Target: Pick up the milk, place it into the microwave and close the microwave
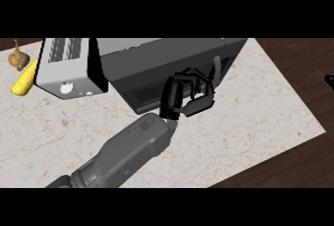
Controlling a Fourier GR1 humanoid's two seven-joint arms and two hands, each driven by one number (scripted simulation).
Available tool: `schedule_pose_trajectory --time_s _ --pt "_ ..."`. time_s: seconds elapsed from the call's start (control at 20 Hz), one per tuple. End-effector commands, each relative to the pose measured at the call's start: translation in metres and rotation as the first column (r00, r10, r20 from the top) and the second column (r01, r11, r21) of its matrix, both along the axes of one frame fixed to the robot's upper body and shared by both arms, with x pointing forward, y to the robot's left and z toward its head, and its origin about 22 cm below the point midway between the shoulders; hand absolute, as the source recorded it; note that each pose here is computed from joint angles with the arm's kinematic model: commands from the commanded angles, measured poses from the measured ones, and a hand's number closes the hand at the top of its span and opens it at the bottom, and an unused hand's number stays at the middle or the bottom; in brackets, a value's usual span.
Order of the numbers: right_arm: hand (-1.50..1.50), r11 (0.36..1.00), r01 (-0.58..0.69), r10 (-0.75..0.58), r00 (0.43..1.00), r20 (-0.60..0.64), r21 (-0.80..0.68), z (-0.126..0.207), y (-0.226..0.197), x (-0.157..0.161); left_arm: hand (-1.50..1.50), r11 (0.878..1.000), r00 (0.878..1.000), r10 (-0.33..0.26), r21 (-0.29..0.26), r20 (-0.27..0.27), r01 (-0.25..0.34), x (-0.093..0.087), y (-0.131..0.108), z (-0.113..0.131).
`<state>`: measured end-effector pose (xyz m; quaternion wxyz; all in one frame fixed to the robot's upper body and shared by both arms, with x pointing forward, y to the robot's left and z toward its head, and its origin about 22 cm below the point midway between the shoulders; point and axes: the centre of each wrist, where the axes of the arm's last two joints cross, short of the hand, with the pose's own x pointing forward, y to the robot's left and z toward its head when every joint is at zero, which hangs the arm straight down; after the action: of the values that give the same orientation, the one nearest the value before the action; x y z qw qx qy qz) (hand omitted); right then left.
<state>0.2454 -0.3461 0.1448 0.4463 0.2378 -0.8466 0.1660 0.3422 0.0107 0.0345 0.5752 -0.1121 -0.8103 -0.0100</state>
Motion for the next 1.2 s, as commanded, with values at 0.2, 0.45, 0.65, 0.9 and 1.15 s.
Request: schedule_pose_trajectory --time_s 0.2,0.45,0.65,0.9,1.15 --pt "-1.50 0.999 -0.032 0.032 0.999 0.011 -0.004 0.013 0.000 0.003 1.50 1.000 1.000 0.029 0.012 0.001 -0.029 0.019 0.003 0.009" --pt "-1.50 0.995 -0.095 0.095 0.995 0.007 -0.010 0.015 0.002 0.002 1.50 1.000 1.000 0.026 0.002 -0.003 -0.026 0.021 0.004 0.008" --pt "-1.50 0.993 -0.115 0.115 0.993 -0.014 -0.015 0.017 0.002 0.003 1.50 1.000 1.000 0.023 -0.003 -0.002 -0.023 0.020 0.004 0.006" --pt "-1.50 0.991 -0.136 0.136 0.991 -0.022 -0.017 0.019 -0.001 0.003 1.50 0.999 0.999 0.035 -0.006 0.006 -0.035 0.021 0.002 0.009" --pt "-1.50 0.991 -0.136 0.136 0.990 -0.023 0.003 0.021 -0.004 0.002 1.50 0.999 0.999 0.045 -0.011 0.002 -0.045 0.022 0.004 0.006"
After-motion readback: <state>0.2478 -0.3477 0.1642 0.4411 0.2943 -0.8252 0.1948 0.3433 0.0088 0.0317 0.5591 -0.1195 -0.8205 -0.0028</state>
